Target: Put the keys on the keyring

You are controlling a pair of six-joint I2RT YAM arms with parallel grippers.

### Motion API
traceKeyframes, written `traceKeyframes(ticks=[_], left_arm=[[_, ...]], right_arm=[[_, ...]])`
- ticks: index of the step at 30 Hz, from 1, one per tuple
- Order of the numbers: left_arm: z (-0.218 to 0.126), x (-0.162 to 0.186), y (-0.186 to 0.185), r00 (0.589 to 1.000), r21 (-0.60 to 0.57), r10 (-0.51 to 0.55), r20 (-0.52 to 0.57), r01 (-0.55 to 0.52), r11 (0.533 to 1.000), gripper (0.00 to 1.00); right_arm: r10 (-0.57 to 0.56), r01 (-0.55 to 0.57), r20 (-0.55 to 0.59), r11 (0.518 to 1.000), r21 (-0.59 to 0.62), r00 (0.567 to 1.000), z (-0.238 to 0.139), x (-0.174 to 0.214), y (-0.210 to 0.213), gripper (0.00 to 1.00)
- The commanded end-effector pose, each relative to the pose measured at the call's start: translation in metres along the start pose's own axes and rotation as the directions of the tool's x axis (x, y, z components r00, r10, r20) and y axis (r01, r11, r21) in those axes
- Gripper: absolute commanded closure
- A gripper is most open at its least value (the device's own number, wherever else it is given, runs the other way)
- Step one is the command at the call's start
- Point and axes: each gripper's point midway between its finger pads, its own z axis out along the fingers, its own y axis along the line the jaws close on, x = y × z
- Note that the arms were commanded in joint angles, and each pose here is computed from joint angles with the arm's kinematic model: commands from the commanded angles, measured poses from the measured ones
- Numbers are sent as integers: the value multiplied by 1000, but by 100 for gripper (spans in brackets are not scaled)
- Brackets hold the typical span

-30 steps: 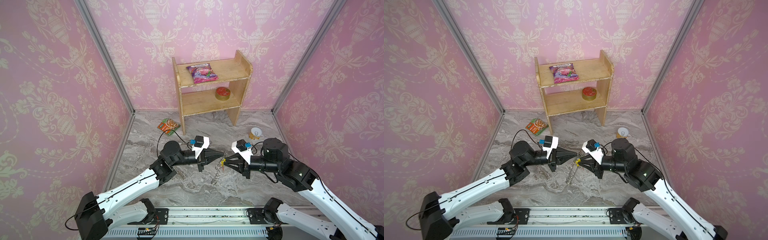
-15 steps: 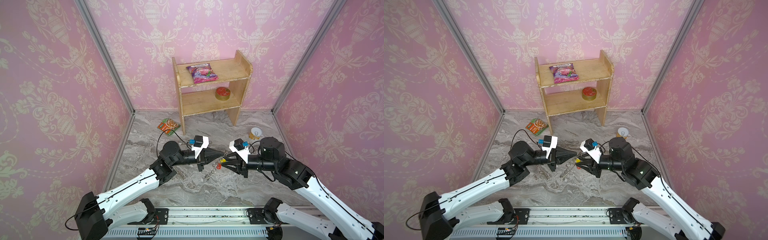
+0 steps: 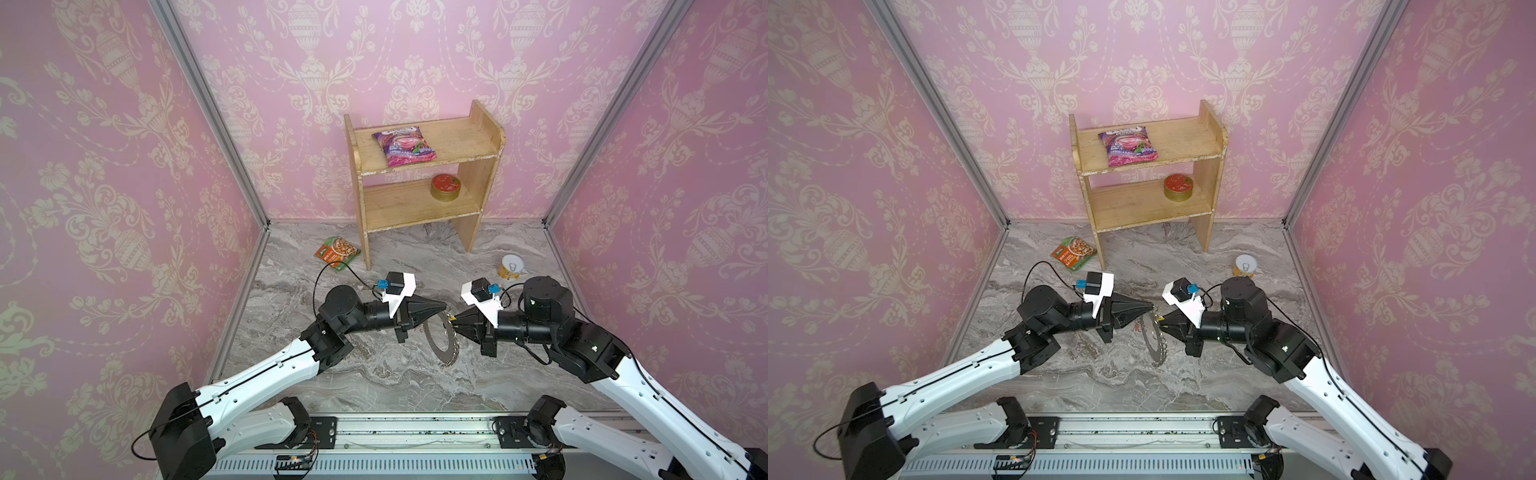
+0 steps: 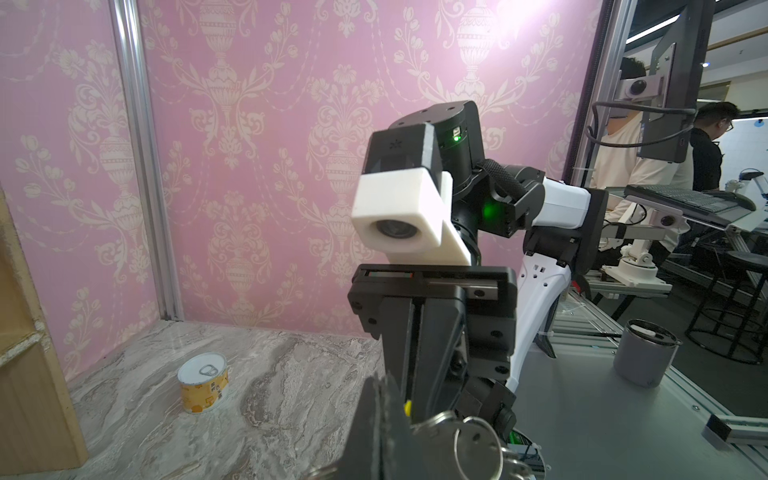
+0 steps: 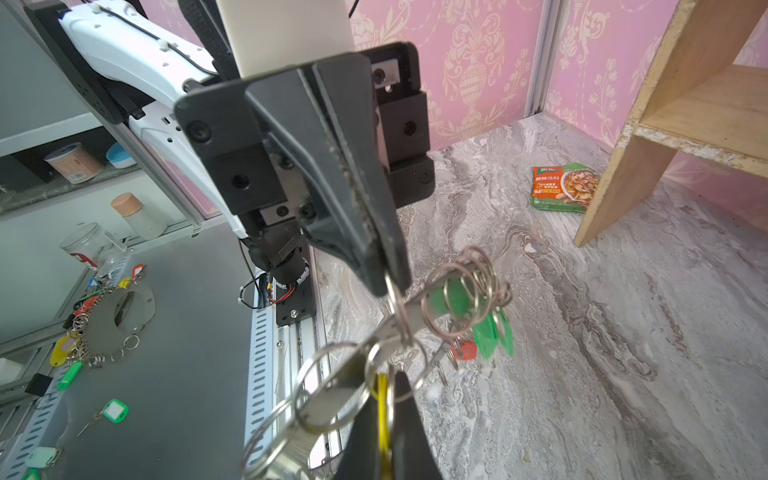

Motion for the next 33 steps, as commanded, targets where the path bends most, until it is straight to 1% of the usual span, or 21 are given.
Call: traceKeyframes(ticks=[1,3,4,5,11,15,22,33], left_arm=[[-6,-32,4,989,-48,47,142,-41,998,100],[-5,-41,5,981,-50,52,187,-43,998,100],[-6,-32,7,983,-52,36,180,-27,998,100],[-6,-31,8,982,-48,31,188,-23,999,100],[-3,-38,8,972,-21,6,234,-1,1000,100],[-3,-42,7,969,-12,1,248,2,1000,100],[-5,-37,7,973,-17,-1,233,5,1000,100],[-14,-33,4,983,-39,18,181,-11,999,100]], right_arm=[[30,-28,33,998,-61,999,4,-1,11,100],[42,-40,28,996,-76,999,11,3,12,100],[47,-44,25,996,-84,999,14,5,14,100],[50,-48,24,995,-92,998,18,6,14,100],[64,-61,19,991,-118,998,32,10,16,100],[60,-58,15,993,-103,998,32,11,15,100],[42,-41,10,997,-67,999,24,9,13,100],[-17,20,-76,999,45,997,2,13,5,100]])
